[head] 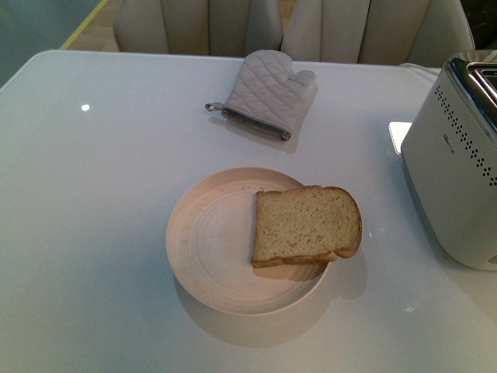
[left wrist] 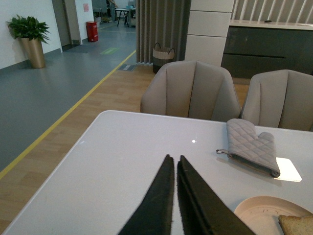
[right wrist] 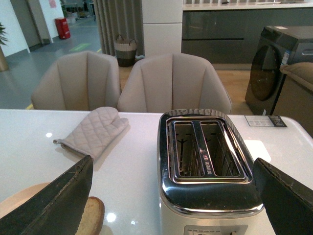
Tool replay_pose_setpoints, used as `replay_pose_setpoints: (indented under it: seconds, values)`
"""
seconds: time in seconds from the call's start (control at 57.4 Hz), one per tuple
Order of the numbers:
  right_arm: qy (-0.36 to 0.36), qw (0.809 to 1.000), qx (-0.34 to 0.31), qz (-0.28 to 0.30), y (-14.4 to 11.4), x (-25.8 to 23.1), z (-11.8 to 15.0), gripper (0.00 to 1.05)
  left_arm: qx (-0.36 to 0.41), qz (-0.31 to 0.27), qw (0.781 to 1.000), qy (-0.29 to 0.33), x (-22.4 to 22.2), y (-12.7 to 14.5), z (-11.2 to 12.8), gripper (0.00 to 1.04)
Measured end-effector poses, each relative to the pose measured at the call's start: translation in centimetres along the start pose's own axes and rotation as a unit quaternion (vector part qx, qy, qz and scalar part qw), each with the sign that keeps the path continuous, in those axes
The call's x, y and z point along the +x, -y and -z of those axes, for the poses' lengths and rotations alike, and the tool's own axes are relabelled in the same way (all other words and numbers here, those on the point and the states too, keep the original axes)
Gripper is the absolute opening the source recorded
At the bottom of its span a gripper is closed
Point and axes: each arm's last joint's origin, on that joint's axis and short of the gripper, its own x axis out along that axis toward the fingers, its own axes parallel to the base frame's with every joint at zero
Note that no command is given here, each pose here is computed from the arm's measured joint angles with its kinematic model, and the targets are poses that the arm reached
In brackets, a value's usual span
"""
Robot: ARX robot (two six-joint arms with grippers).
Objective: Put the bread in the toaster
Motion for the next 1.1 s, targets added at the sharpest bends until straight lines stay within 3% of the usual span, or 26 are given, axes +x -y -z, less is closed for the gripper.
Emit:
replay_pose_setpoints:
  seconds: [0.488,0.54,0.61,0.697,0.924,1.098]
  values:
    - [0.0,1.0,0.0,0.0,0.0,0.0,0.0,0.96,0.0,0.0,1.0,0.0,0.0,0.0,0.0,0.99]
    - [-0.006,1.0,0.0,0.009,0.0,0.0,0.1,0.96,0.001,0.0,1.0,0.0,0.0,0.0,0.0,0.97]
    - [-0.075,0.993,-0.014,0.093,-0.2,0.4,0.7,0.96,0.001,0.0,1.0,0.0,0.0,0.0,0.0,0.97]
    - [-0.088,0.989,-0.025,0.113,-0.8,1.1,0.8,0.96,0.001,0.0,1.0,0.0,0.0,0.0,0.0,0.97]
    - [-0.093,0.995,-0.004,0.033,-3.7,5.5,-1.4,0.96,0.001,0.0,1.0,0.0,0.0,0.0,0.0,0.97]
    - [-0.16,0.987,0.011,-0.019,-6.5,10.6,0.2,0.96,0.001,0.0,1.0,0.0,0.0,0.0,0.0,0.97]
